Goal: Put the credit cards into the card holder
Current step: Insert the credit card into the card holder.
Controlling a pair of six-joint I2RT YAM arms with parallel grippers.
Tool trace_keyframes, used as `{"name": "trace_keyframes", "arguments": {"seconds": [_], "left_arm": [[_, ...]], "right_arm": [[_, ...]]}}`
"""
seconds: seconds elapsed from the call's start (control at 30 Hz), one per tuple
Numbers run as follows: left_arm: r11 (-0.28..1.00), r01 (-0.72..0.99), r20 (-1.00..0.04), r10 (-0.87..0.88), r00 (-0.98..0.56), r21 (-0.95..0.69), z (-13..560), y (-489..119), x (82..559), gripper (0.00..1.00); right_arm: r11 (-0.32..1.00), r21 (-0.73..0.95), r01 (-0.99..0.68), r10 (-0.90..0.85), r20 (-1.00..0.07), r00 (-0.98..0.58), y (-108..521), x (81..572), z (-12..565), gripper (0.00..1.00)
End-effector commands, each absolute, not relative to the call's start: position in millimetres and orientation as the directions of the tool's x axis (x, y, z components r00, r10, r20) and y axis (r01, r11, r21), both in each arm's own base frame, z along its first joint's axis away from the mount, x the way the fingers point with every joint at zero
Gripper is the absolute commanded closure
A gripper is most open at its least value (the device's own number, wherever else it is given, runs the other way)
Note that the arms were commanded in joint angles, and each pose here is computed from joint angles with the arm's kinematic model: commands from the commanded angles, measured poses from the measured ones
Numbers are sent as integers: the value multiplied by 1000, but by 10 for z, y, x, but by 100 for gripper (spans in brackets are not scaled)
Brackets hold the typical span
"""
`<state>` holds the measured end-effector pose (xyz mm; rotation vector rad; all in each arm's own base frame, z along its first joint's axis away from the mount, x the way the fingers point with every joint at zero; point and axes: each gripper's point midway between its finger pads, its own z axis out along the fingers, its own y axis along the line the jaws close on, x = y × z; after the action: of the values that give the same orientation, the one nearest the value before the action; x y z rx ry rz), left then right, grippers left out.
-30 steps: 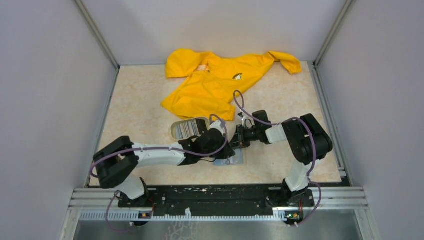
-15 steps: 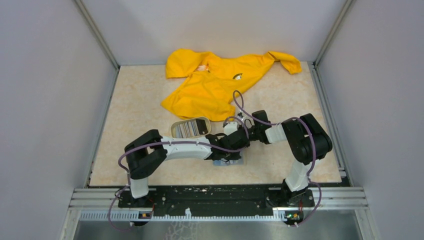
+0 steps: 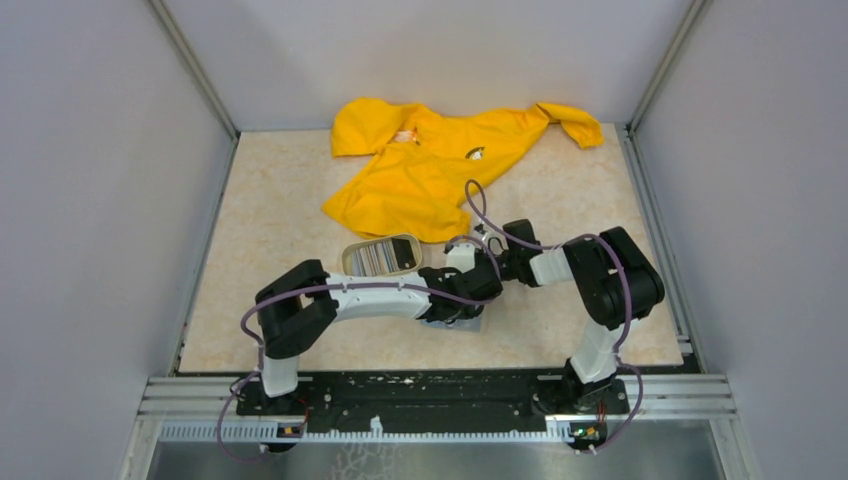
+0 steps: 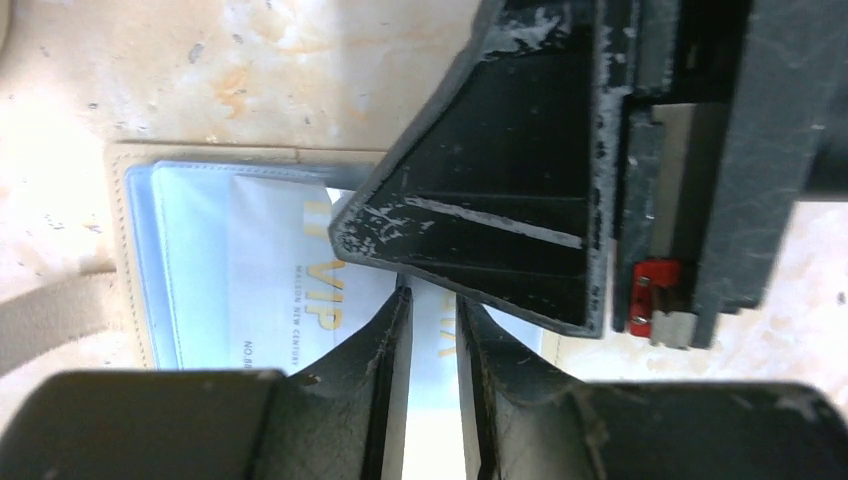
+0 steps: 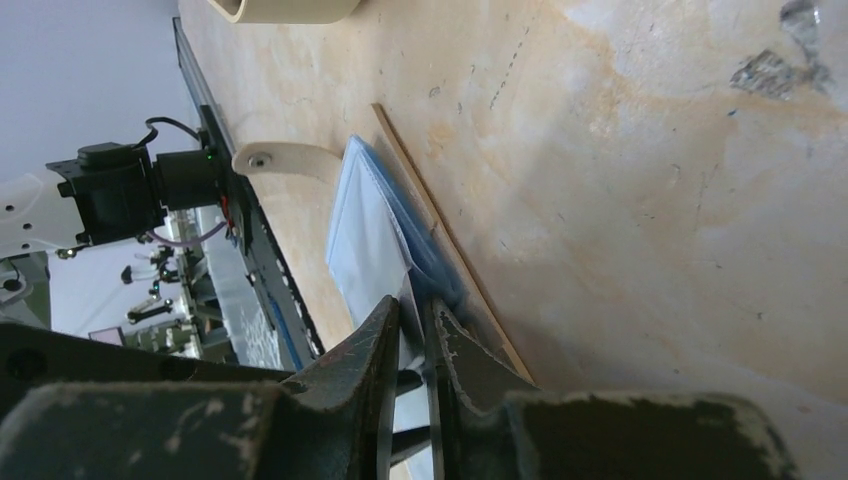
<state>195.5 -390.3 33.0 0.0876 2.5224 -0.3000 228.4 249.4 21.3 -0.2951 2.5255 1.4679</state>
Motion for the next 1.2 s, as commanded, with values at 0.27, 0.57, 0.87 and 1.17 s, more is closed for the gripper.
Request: {"name": "trace_keyframes", "arguments": {"seconds": [0.27,0.57,0.87,1.17], "left_arm": [[995,93,-603,59,-796,-25,238,-3578,2039,67],[988,152,-638,98,-764,-31,409,-3580,2079,65],[915,373,-697,168,-697,-152,738,-3738,1994,43],[783,574,-822,150,-549,-241,1156,-3525,1902,27]], "right_arm": [[471,812,-344,-100,-338,-936,2547,2411,300,74],[435,797,-419,-95,-422,-902,2458,2545,561,56],[378,758,-531,-125,-527,-841,2379,2589,806,56],[264,479,-837,-204,-821,-533,2293,2553,1445,58]]}}
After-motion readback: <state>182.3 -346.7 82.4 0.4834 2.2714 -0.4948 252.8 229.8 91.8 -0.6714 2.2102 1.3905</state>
